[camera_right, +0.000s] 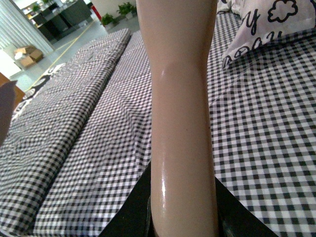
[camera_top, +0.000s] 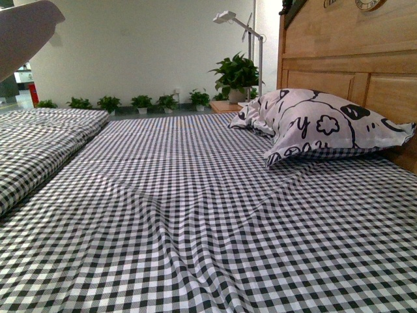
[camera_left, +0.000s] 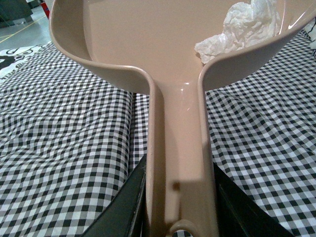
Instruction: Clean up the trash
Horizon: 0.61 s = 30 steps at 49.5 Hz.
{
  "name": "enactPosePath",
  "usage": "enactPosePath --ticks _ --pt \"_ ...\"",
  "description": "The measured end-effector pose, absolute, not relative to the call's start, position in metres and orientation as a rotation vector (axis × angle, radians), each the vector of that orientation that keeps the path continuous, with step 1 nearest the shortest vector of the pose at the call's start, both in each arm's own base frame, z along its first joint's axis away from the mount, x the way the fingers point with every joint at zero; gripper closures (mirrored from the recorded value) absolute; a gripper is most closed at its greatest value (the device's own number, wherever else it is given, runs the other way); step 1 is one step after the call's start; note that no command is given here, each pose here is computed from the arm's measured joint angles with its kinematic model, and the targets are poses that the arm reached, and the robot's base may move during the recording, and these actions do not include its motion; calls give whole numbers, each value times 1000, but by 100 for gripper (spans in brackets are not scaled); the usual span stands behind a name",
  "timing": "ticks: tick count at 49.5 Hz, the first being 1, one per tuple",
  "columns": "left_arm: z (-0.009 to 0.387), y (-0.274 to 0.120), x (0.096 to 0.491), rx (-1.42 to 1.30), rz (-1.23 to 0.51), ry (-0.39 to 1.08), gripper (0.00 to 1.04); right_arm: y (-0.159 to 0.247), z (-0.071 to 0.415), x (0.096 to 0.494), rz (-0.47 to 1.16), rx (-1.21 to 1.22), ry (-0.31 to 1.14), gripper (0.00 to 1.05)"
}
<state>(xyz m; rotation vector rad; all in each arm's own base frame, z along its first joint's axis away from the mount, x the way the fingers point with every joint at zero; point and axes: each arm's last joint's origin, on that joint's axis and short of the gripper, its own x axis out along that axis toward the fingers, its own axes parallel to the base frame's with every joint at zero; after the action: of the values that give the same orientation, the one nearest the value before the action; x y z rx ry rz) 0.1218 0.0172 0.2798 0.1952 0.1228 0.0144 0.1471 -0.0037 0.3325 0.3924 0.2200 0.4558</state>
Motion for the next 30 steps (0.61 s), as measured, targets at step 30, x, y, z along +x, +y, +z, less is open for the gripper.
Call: enactPosePath --ticks 30 --pt "286 -7 100 156 19 57 77 10 351 99 443 465 106 86"
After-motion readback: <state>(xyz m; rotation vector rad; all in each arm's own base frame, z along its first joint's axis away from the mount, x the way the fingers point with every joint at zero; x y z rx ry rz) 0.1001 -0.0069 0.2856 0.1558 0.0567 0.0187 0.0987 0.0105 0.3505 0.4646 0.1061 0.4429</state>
